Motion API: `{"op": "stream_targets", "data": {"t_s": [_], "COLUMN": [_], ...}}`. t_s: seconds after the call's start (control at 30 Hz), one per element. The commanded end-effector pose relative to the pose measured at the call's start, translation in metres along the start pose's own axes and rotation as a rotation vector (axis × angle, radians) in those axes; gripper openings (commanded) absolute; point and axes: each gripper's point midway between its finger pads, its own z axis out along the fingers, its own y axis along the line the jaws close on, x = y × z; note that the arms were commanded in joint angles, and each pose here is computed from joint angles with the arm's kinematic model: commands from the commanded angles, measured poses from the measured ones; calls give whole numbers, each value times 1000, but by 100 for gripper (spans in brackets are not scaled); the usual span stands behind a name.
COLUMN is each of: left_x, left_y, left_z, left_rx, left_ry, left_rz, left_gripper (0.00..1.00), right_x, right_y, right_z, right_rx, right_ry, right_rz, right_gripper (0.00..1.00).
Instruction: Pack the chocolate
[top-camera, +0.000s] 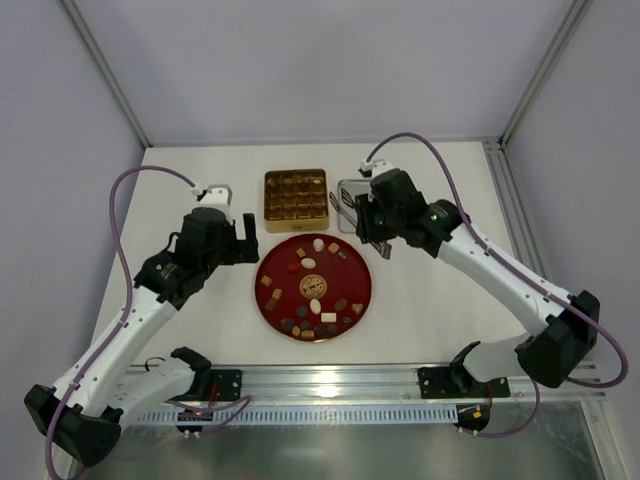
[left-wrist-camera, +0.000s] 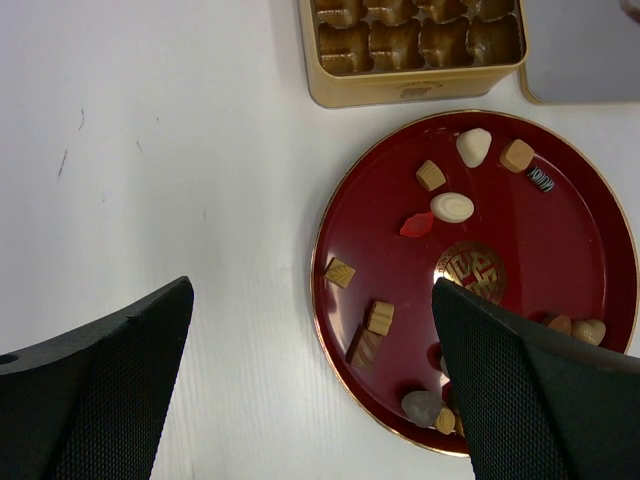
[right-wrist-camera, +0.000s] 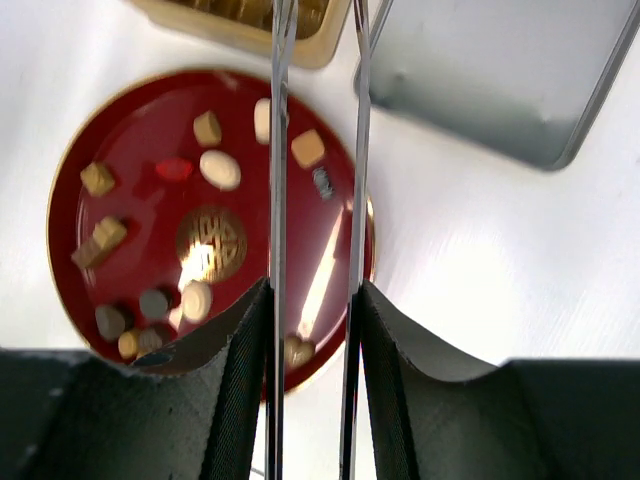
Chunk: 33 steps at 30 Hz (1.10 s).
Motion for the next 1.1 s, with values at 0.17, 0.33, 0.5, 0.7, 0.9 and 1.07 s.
{"op": "stream_targets", "data": {"t_s": [0.17,0.33,0.5,0.7,0.9,1.07], "left_x": [-8,-8,-8,-7,-7,-8], "left_y": [-3,-2,-2,-1,-1,-1], "left_z": [-1,-1,-2,-2,-2,-1], "left_rx": [14,13,12,8,9,6], "left_ry": [-33,-33,-34,-33,-32,-32], "left_rz": [-8,-10,-10,-9,-5,-7], "left_gripper": [100,100,100,100,100,100], "right_x": [84,105,110,115,116,115], "right_y": [15,14,16,16,13,14], "right_z": [-30,-23,-11,4,12,15], "right_rx": [-30,-29,-31,-14,10,11], "right_ry": [114,167,193,219,225,229], "right_rz": [-32,-47,-70,-90,-99,-107], "right_gripper": [41,41,41,40,40,40]}}
